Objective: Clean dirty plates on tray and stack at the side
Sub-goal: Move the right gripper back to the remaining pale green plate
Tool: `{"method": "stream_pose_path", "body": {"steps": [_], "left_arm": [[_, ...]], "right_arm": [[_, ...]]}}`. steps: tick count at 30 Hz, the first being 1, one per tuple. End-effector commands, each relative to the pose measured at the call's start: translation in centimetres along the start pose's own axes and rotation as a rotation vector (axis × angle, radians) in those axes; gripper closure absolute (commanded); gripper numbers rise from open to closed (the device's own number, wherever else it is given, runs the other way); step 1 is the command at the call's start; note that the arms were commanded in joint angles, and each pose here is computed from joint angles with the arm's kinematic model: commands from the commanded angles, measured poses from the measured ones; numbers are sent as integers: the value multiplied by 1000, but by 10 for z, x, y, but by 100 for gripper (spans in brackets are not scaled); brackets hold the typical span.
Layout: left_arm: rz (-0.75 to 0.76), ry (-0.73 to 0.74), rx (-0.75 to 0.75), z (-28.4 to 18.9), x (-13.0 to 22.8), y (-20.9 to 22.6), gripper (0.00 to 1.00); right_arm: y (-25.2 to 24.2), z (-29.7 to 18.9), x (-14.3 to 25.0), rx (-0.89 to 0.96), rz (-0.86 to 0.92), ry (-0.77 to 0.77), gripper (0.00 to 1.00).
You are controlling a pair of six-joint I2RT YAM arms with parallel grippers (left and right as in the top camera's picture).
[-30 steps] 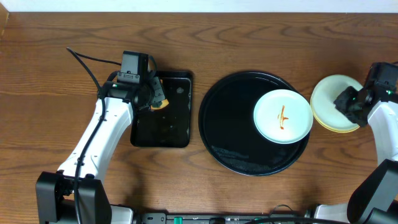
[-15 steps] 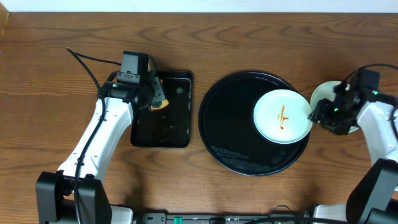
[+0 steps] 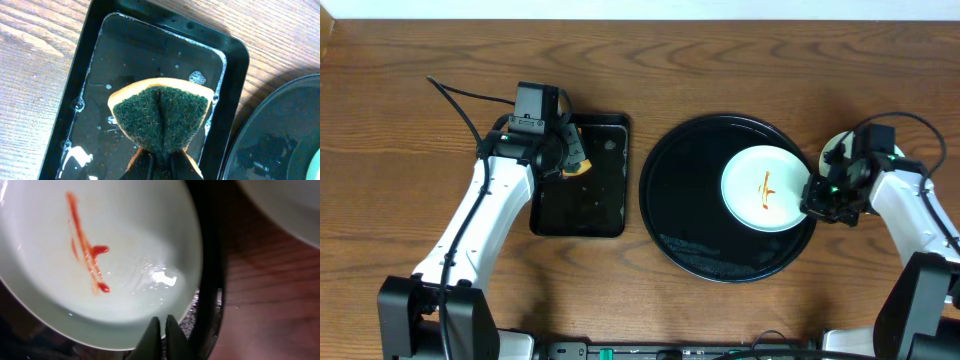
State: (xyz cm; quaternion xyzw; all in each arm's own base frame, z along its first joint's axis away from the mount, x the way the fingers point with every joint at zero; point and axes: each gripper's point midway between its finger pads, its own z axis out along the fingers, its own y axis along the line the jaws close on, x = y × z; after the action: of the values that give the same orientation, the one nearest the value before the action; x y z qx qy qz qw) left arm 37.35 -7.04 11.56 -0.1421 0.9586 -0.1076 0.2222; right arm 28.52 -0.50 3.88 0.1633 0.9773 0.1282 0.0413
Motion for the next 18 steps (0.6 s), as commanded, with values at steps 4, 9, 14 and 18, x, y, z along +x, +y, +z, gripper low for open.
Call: {"method": "stream_pose_path", "body": {"steps": [4,9,14,18], "left_arm": [[-8,-1,-14,1,2,4,92],[-8,-1,-14,1,2,4,92],[-8,-1,-14,1,2,4,92],[-8,-1,-14,1,2,4,93]], "right_arm": [[27,8,10,-17,-103,25,99],[34,10,14,-8,-136,34,73],[35,9,35,-20,-103,119,68],[33,8,43,-4,-34,152,69]]}}
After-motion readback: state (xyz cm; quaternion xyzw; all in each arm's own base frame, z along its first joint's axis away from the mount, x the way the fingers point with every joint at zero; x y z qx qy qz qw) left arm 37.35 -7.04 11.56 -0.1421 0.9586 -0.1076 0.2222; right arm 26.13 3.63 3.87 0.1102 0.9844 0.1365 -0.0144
